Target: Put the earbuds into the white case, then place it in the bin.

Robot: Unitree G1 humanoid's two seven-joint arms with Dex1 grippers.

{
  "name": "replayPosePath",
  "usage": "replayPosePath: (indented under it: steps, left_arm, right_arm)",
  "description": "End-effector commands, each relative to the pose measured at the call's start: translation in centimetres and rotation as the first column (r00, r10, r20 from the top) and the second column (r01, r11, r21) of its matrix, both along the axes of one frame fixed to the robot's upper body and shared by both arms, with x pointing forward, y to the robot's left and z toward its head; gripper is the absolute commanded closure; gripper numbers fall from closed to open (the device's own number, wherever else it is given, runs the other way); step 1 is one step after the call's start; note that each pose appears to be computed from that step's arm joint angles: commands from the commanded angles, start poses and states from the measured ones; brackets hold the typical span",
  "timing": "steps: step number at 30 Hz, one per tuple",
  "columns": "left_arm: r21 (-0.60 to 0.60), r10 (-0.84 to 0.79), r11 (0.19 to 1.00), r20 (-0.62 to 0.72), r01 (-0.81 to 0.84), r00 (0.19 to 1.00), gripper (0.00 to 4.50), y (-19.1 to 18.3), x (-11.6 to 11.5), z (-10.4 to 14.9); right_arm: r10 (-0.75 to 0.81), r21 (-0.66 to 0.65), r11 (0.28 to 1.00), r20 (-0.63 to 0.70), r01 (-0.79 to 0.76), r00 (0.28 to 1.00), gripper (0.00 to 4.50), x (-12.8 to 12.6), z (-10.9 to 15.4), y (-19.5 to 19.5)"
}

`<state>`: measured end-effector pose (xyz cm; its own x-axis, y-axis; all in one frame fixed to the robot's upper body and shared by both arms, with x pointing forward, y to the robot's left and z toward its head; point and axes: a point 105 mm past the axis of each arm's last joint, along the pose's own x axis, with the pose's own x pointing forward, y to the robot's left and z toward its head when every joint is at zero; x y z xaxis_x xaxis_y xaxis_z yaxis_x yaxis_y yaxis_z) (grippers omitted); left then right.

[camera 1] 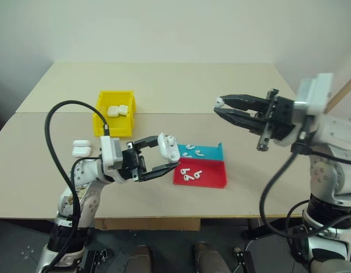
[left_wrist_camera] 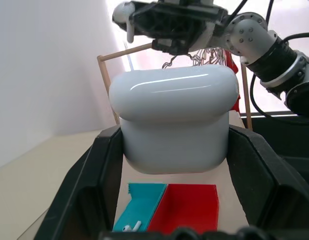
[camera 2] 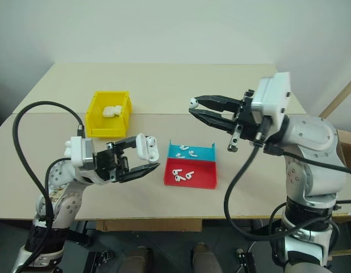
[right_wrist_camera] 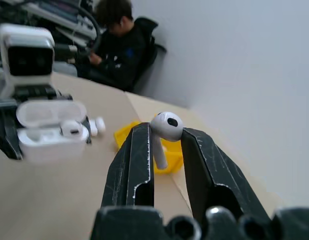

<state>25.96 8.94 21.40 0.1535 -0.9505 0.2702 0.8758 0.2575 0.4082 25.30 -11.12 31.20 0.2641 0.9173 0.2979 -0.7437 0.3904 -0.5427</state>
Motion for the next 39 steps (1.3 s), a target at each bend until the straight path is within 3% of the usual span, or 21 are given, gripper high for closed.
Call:
replayPosePath:
  steps: [1, 6, 11, 18, 39]
  left_arm:
    - [-0.024, -0.059, 0.998, 0.027, 0.060, 0.998, 1.70, -0.8, -0.6, 1.1]
    - [-0.040, -0.089, 0.995, 0.020, 0.090, 0.996, 1.70, -1.4, -0.6, 1.5]
    - [-0.042, -0.109, 0.993, 0.028, 0.110, 0.994, 1.70, -1.8, -0.6, 1.8]
    - [-0.049, -0.100, 0.994, 0.038, 0.102, 0.994, 1.70, -1.8, -0.5, 2.0]
    - [-0.058, -0.115, 0.991, 0.063, 0.119, 0.991, 1.70, -1.6, -0.8, 1.9]
  right_arm:
    - [0.075, 0.113, 0.990, 0.068, -0.083, 0.995, 3.87, -2.3, 0.8, 0.6]
    - [0.155, 0.214, 0.964, 0.037, -0.159, 0.987, 3.87, -3.1, 0.0, 1.9]
    - [0.215, 0.224, 0.950, 0.034, -0.217, 0.976, 3.87, -3.1, -0.9, 3.1]
    - [0.304, 0.143, 0.945, -0.047, -0.295, 0.952, 3.87, -3.5, -2.9, 4.5]
    - [0.256, 0.048, 0.966, -0.128, -0.252, 0.958, 3.87, -3.3, -5.6, 5.1]
